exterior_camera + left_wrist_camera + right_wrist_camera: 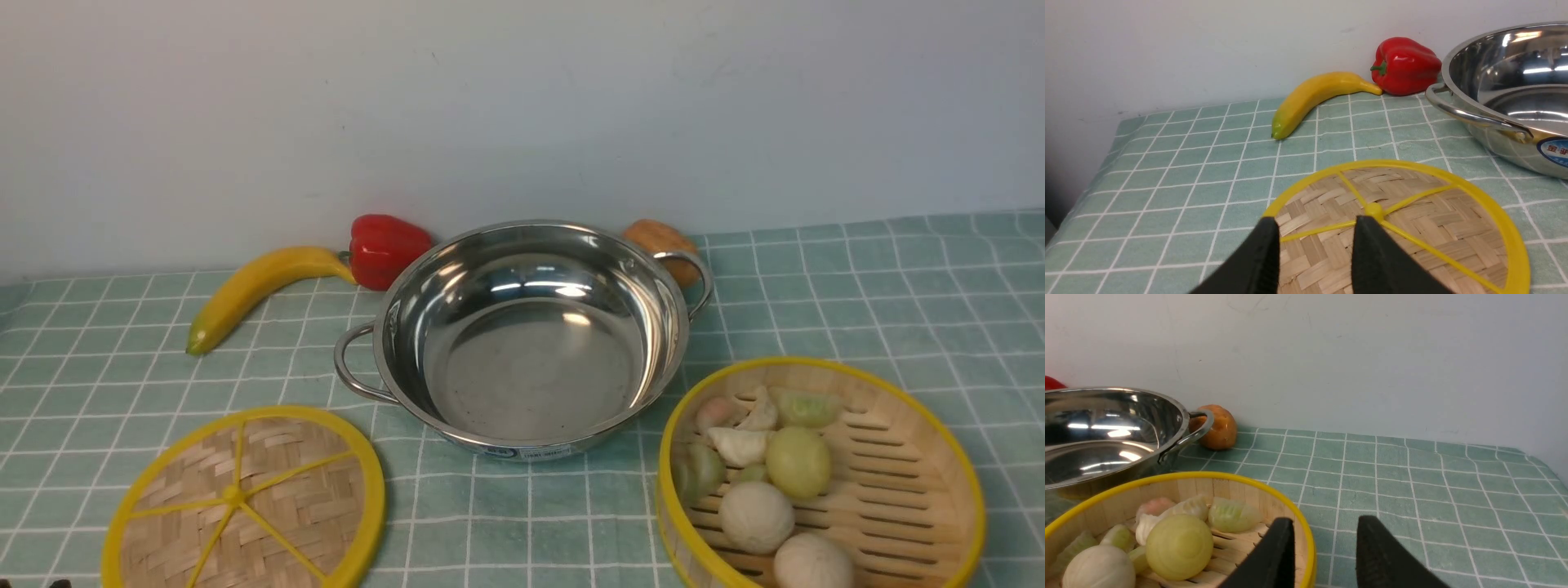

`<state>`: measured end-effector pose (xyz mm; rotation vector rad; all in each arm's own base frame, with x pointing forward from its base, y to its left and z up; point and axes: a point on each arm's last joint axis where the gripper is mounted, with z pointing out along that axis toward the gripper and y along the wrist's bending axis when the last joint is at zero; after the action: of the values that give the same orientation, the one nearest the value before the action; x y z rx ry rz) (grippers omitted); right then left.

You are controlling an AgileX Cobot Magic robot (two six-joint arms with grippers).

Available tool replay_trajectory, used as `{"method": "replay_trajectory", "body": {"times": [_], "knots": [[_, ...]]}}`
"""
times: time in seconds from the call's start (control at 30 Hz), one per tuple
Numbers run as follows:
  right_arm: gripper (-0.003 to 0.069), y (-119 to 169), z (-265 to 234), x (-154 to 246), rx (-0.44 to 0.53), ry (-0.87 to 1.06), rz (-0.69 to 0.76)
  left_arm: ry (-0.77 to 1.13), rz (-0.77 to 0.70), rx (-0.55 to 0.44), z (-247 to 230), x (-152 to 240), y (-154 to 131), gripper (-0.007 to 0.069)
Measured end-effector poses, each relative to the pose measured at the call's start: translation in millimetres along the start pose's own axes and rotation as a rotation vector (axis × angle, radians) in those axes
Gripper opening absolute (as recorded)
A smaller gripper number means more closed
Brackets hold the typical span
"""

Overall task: Place the steamer in the pot on the blue tablecloth, and put the lid on the steamer.
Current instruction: 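Reach for and grasp the rim of the bamboo steamer holding the buns with the right gripper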

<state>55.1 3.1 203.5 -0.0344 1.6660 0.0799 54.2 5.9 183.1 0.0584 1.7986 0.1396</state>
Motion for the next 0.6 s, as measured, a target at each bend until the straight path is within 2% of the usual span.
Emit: {"method": "replay_trajectory", "body": {"times": [0.23, 0.33, 0.4, 0.5, 0.6], "knots": [[0.024, 0.1, 0.0, 0.0, -0.001, 0.0, 0.016, -0.009, -0.031, 0.009, 0.0, -0.8, -0.8, 0.0243], [0.024, 1.3, 0.0, -2.0, -0.015, -0.021, 0.124, -0.06, -0.208, 0.048, -0.3, -5.8, -3.7, 0.0243], [0.024, 2.6, -0.1, -4.1, -0.034, -0.041, 0.252, -0.109, -0.406, 0.087, -0.9, -11.2, -5.7, 0.0243], [0.024, 4.3, -0.5, -8.9, -0.072, -0.083, 0.526, -0.167, -0.691, 0.137, -2.0, -18.0, -6.4, 0.0243], [0.024, 4.9, -0.9, -11.6, -0.097, -0.104, 0.715, -0.217, -0.838, 0.162, -3.1, -23.1, -5.1, 0.0243]]}}
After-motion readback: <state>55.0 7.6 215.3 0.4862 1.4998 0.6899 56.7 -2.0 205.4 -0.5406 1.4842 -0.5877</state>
